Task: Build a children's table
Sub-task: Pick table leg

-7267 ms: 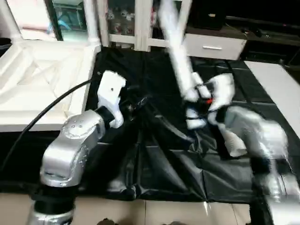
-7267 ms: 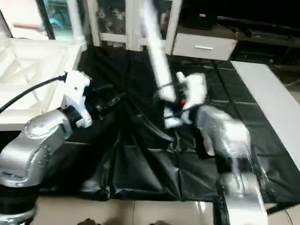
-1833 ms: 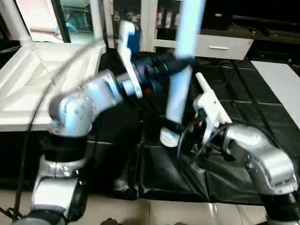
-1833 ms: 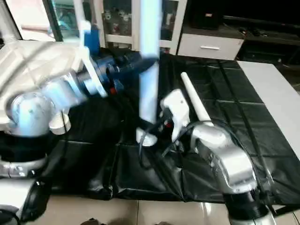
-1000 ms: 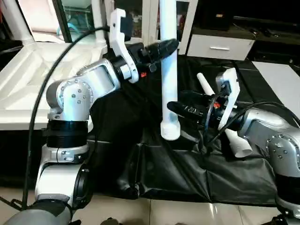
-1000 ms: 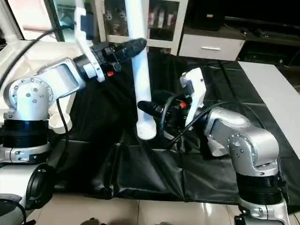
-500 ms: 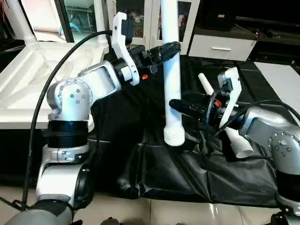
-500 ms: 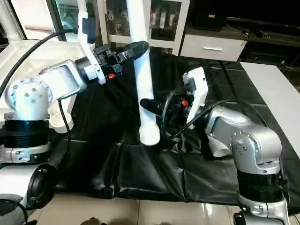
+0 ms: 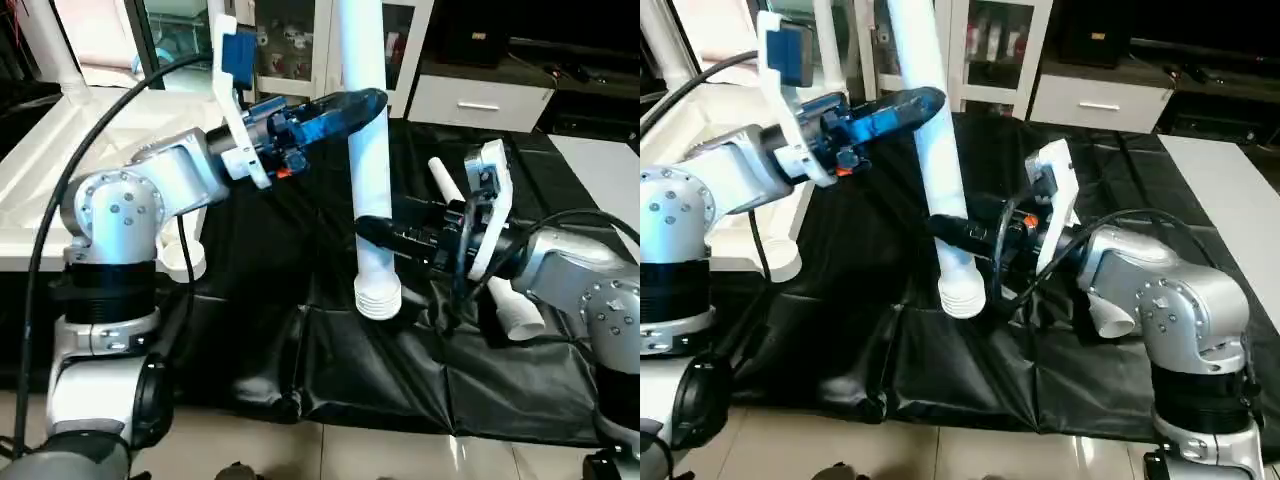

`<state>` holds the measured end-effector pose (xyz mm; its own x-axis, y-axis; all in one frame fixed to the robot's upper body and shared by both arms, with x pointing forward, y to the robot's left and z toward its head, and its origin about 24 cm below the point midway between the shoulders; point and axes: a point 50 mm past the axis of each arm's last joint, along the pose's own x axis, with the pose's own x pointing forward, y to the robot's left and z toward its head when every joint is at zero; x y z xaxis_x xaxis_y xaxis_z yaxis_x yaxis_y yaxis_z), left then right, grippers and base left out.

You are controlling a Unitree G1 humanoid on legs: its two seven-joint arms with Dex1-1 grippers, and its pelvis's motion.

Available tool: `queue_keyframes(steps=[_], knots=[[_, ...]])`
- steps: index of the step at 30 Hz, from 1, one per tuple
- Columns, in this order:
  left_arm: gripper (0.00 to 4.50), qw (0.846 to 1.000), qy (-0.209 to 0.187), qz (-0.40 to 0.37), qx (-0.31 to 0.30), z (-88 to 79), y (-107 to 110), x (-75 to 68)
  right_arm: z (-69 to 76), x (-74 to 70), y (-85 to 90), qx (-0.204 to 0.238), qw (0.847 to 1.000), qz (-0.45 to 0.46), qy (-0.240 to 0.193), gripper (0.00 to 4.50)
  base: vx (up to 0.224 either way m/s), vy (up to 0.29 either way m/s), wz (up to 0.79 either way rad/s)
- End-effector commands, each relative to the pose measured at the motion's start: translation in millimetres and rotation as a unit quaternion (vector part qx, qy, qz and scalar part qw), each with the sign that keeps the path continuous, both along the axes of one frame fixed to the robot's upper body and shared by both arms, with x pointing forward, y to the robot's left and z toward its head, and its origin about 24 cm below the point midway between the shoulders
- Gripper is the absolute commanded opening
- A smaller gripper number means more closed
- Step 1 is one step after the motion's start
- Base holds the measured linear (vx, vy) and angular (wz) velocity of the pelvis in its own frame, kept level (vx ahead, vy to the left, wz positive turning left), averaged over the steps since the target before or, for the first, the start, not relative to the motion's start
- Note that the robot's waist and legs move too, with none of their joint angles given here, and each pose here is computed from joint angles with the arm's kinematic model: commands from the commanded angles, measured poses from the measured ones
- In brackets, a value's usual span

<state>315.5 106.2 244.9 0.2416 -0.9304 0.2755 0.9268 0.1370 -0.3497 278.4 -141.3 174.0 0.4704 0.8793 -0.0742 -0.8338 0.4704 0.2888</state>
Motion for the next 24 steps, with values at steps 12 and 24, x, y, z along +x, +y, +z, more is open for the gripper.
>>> queue_keyframes(steps=[12, 24], knots=[[1.75, 0.996, 0.021, -0.046, -0.072, 10.4, 4, 1.5, 13.1, -8.6, -7.5, 0.032, 0.999, 0.021, -0.002, 3.82, 0.0, 0.0, 0.0], [1.74, 0.987, 0.106, 0.042, -0.11, 18.7, 20, 28.6, 31.8, -11.6, -15.3, 0.076, 0.997, 0.008, -0.011, 3.82, 0.0, 0.0, 0.0]])
